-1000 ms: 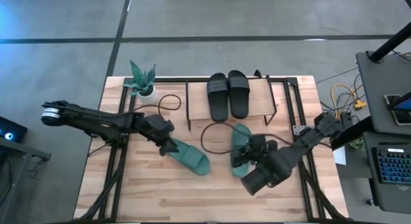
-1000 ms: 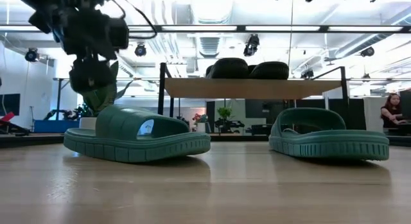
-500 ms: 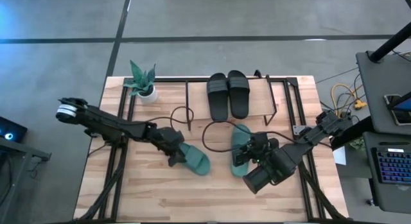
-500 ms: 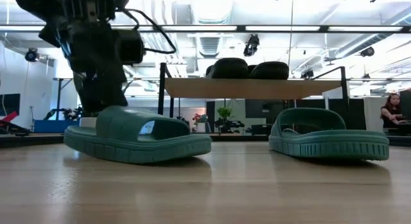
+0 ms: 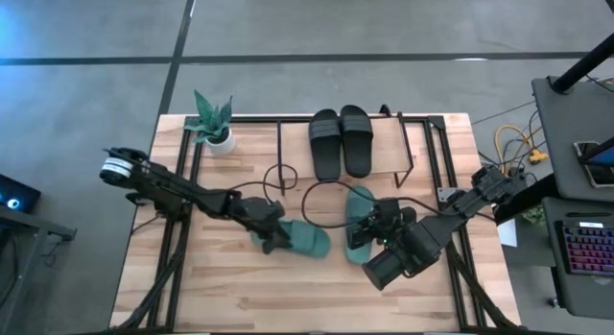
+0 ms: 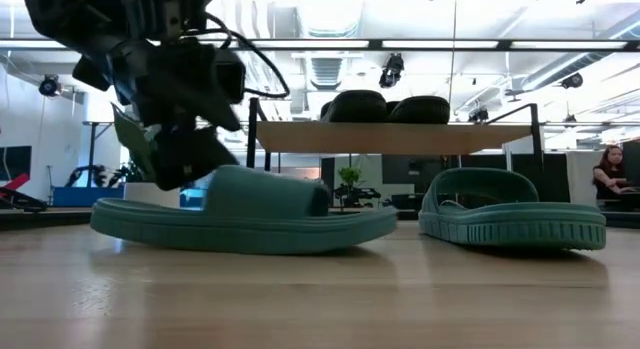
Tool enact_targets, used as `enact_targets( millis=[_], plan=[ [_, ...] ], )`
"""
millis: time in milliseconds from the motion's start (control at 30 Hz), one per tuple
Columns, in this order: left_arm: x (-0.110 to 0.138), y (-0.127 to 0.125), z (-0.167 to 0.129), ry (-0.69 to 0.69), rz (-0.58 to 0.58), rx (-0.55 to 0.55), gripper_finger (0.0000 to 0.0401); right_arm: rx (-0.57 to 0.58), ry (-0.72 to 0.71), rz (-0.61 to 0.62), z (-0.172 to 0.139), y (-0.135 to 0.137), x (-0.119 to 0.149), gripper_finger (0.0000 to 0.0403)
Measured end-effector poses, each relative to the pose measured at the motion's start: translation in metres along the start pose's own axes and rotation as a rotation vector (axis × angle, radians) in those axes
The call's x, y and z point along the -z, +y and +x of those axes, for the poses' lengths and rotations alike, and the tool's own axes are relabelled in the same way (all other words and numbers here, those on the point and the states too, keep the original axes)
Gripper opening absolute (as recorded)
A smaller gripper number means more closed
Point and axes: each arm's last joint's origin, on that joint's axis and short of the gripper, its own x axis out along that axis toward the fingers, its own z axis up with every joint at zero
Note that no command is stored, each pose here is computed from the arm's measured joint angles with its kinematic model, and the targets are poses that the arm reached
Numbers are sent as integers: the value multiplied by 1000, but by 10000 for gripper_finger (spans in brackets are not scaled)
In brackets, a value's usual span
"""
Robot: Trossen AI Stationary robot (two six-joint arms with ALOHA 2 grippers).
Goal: Pick and place slides into the shelf
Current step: Move the green slide to the center of the table
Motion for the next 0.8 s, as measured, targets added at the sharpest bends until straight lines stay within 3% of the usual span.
enact_targets(
  millis=[333, 600, 700, 800],
  plan=[
    [-3, -6, 21, -79, -6, 86, 176, 0, -1, 4, 0, 0, 0, 187],
    [-1, -16, 6, 21, 22, 184, 176, -13, 14, 1, -3, 0, 4, 187],
    [0, -19, -9, 29, 91, 145, 176, -13, 13, -5, -4, -1, 5, 187],
    [2, -18, -26, 25, 186, -3, 176, -6, 11, -17, -3, -2, 6, 187]
  ],
)
